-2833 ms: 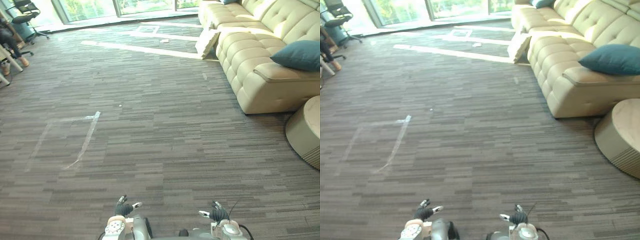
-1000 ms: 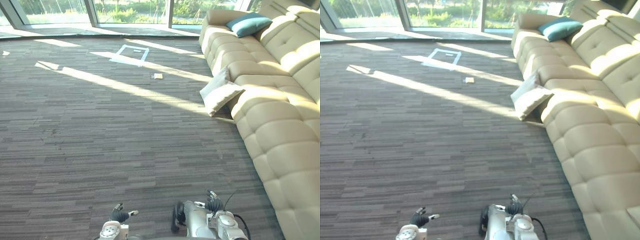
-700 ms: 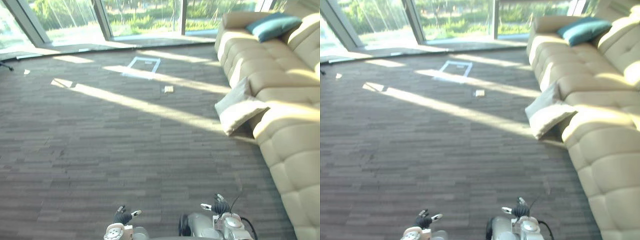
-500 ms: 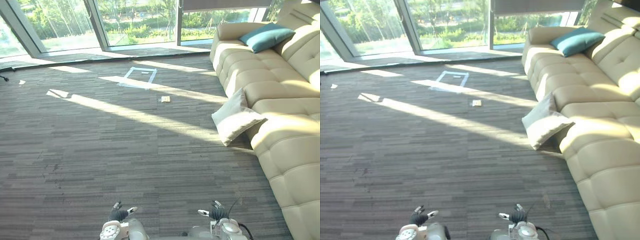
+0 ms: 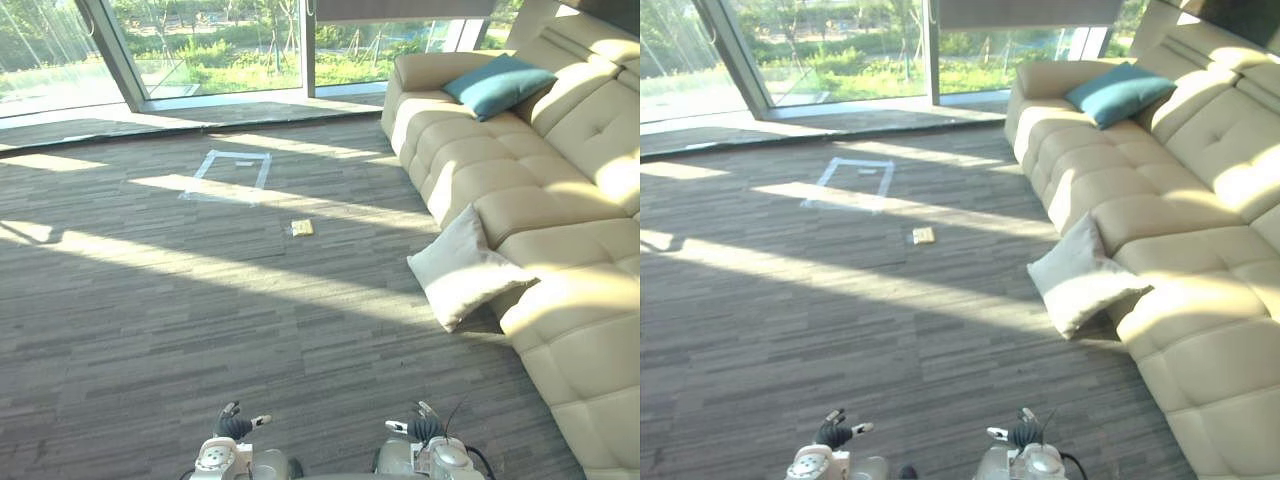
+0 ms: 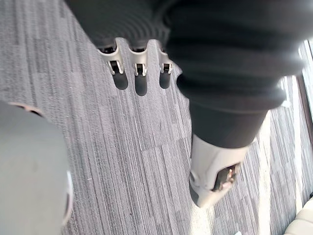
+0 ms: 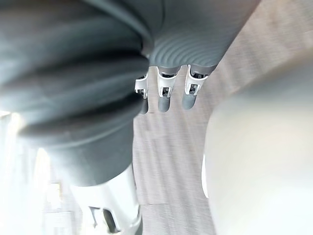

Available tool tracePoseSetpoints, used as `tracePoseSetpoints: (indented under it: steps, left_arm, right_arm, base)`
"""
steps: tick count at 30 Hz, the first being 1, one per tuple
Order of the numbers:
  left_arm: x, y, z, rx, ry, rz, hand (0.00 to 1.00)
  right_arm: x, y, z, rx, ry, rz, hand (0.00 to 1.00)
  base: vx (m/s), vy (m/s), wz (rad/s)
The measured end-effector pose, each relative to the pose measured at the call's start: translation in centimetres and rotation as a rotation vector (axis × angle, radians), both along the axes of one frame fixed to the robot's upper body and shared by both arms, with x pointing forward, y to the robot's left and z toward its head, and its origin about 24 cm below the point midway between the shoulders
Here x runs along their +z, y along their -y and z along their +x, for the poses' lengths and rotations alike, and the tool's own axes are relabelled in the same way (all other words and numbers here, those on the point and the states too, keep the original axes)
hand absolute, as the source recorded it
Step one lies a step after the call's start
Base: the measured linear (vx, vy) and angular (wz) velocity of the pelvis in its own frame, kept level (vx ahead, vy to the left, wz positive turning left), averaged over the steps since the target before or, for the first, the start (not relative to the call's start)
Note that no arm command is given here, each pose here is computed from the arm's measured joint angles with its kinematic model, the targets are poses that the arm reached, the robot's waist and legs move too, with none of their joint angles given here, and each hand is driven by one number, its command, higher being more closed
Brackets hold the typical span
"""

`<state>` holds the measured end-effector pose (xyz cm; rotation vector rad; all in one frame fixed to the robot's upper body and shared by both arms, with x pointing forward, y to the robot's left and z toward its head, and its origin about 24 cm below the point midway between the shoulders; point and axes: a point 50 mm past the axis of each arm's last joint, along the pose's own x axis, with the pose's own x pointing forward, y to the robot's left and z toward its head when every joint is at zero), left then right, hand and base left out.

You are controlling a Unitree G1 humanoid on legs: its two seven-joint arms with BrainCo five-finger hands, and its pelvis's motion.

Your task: Pick up cushions and gather them together orderly.

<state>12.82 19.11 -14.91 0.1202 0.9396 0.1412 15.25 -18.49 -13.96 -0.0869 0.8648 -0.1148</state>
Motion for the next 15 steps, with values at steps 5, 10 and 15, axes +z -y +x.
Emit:
tracePoseSetpoints:
  steps: [5, 10, 15]
  left_arm:
    - [-0.3, 0.2, -0.4, -0.027, -0.024, -0.004, 0.00]
    - [-0.1, 2.6, 0.7, -0.065, 0.007, -0.065, 0.00]
    - [0.5, 2.2, 1.5, -0.024, 0.060, -0.068, 0.00]
  right_arm:
    - [0.5, 0.7, 0.7, -0.011, 0.030, -0.007, 0.00]
    - [0.7, 1.8, 0.9, -0.032, 0.028, -0.030, 0.00]
    - [-0.2, 1.5, -1.0, -0.053, -0.035, -0.020, 0.00]
  base:
    - [0.63, -0.077, -0.32]
    - [0.60, -0.179, -0.04]
    - [0.32, -0.073, -0.57]
